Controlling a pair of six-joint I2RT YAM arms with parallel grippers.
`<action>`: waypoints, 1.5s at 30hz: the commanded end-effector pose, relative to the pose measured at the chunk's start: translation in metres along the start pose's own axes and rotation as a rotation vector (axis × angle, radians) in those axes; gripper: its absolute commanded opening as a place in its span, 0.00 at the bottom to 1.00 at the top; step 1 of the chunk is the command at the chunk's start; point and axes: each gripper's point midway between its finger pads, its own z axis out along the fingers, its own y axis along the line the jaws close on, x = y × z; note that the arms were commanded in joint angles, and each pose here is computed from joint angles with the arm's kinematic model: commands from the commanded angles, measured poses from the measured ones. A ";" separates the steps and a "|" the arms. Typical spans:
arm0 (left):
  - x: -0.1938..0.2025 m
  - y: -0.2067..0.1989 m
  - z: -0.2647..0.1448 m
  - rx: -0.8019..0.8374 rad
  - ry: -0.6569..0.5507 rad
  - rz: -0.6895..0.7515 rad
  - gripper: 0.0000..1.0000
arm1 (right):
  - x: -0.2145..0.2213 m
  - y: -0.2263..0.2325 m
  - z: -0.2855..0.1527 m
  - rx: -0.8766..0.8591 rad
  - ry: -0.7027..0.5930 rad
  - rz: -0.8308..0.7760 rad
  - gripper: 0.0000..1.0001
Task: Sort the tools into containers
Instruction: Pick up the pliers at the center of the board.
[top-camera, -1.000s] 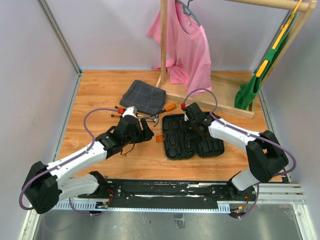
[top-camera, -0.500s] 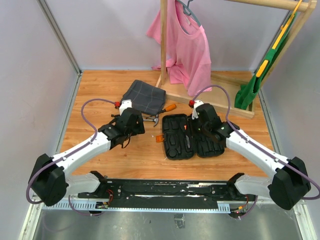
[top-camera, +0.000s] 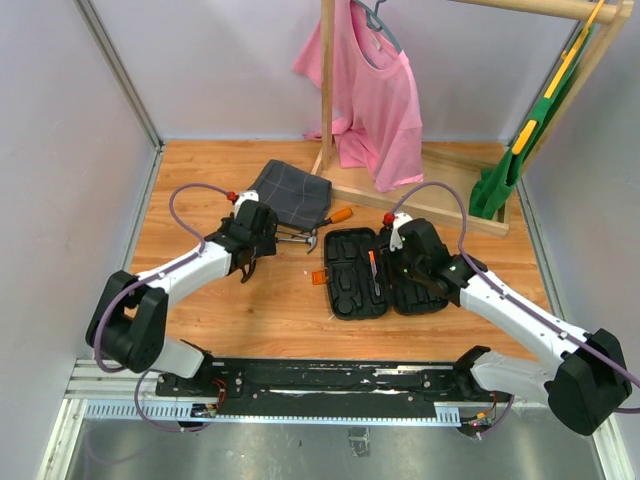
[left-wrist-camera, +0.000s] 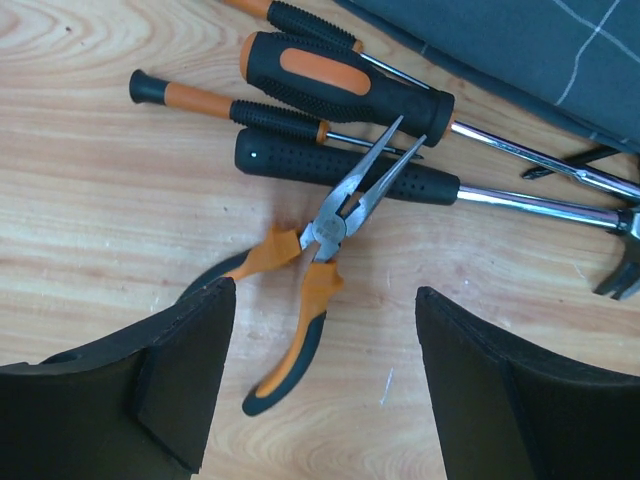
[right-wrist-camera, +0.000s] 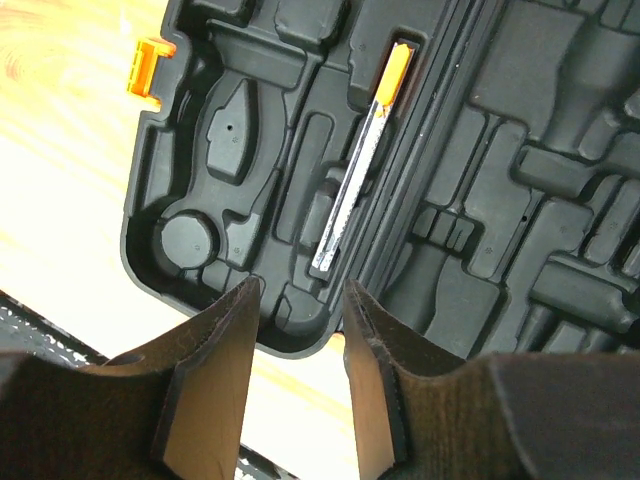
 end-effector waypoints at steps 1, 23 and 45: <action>-0.014 -0.001 0.014 0.004 -0.022 0.055 0.76 | 0.008 -0.006 -0.003 0.007 0.023 0.018 0.41; 0.030 0.001 0.052 0.035 0.156 0.116 0.64 | 0.012 0.001 0.018 -0.038 0.097 -0.016 0.41; 0.019 -0.008 0.011 0.145 0.105 -0.009 0.17 | 0.012 -0.003 0.012 -0.011 0.034 0.032 0.41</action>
